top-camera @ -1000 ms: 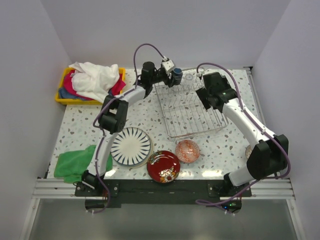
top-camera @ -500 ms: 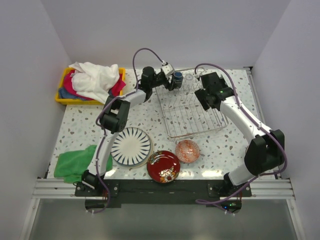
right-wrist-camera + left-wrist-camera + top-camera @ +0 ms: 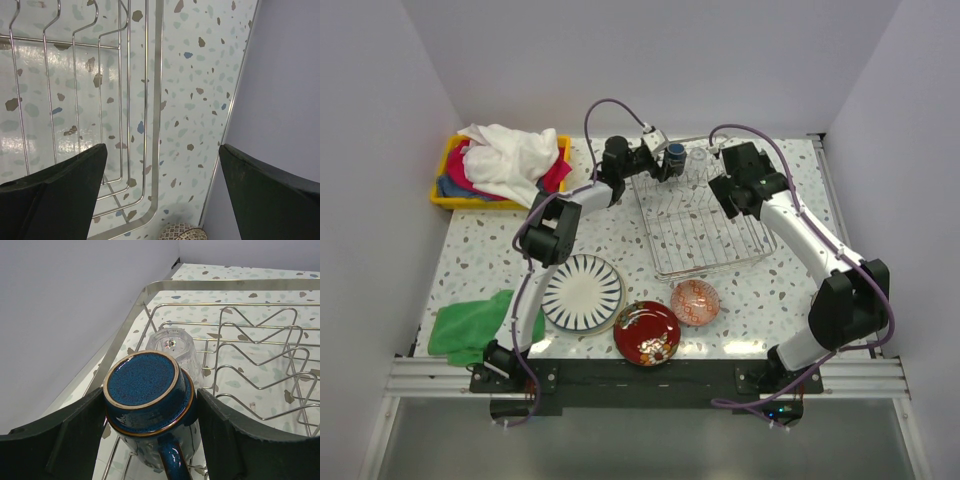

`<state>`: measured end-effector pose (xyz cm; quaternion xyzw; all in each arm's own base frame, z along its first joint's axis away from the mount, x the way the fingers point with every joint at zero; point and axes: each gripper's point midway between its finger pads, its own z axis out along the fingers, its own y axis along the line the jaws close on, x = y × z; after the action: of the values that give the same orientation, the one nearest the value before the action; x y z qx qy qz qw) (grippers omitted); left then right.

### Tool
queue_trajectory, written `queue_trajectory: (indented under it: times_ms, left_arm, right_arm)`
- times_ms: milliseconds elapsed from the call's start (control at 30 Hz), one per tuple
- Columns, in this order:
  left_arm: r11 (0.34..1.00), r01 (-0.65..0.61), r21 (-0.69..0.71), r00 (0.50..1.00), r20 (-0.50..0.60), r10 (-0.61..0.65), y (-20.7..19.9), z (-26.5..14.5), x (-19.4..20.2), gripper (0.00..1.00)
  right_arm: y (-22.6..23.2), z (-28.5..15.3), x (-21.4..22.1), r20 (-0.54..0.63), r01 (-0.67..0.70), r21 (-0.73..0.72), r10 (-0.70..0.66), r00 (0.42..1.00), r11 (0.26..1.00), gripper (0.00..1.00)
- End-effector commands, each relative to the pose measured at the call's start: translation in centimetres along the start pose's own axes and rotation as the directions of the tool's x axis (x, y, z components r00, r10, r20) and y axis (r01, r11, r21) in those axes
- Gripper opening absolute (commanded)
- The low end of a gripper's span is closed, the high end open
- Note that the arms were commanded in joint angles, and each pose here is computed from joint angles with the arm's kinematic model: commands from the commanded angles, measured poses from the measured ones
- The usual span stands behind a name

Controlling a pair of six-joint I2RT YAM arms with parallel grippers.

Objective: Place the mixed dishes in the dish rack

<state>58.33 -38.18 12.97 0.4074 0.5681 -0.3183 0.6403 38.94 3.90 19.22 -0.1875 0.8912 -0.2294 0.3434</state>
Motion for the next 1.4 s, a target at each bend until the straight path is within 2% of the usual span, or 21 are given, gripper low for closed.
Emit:
queue_trajectory:
  times_ms: [0, 200, 433, 733, 833, 1067, 1367]
  left_arm:
    - [0.996, -0.084, -0.030, 0.996, 0.018, 0.085, 0.9, -0.2, -2.5, 0.68]
    - [0.999, -0.049, 0.021, 0.999, -0.014, 0.049, -0.1, -0.5, -1.5, 0.78]
    - [0.990, 0.028, 0.141, 0.998, -0.057, -0.020, -2.5, -0.4, 0.4, 0.85]
    - [0.993, 0.018, 0.120, 0.999, -0.040, -0.014, -1.9, -0.3, -0.8, 0.85]
    - [0.992, 0.037, 0.120, 0.998, -0.052, -0.031, -1.7, -0.1, -0.8, 0.79]
    - [0.982, 0.128, 0.141, 0.991, -0.050, -0.122, -3.0, 0.5, -0.5, 0.71]
    - [0.987, 0.112, 0.117, 0.994, -0.027, -0.110, -3.2, 2.1, -1.1, 0.77]
  right_arm:
    - [-0.5, -0.5, -1.1, 0.025, -0.034, -0.006, 0.034, 0.999, 0.999, 0.99]
    - [-0.2, -0.3, -1.1, 0.020, -0.029, -0.021, 0.029, 0.999, 0.999, 0.99]
    - [0.0, -0.2, -1.3, 0.017, -0.023, -0.032, 0.023, 1.000, 0.999, 0.99]
    - [0.2, -0.3, -1.2, 0.019, -0.029, -0.041, 0.030, 0.999, 0.999, 0.99]
    - [0.0, -0.4, -1.3, 0.024, -0.033, -0.035, 0.034, 0.999, 0.999, 0.99]
    - [0.1, -0.6, -0.9, 0.026, -0.034, -0.041, 0.035, 0.999, 0.999, 0.99]
    - [0.1, -0.8, -0.7, 0.030, -0.035, -0.040, 0.036, 0.999, 0.999, 0.99]
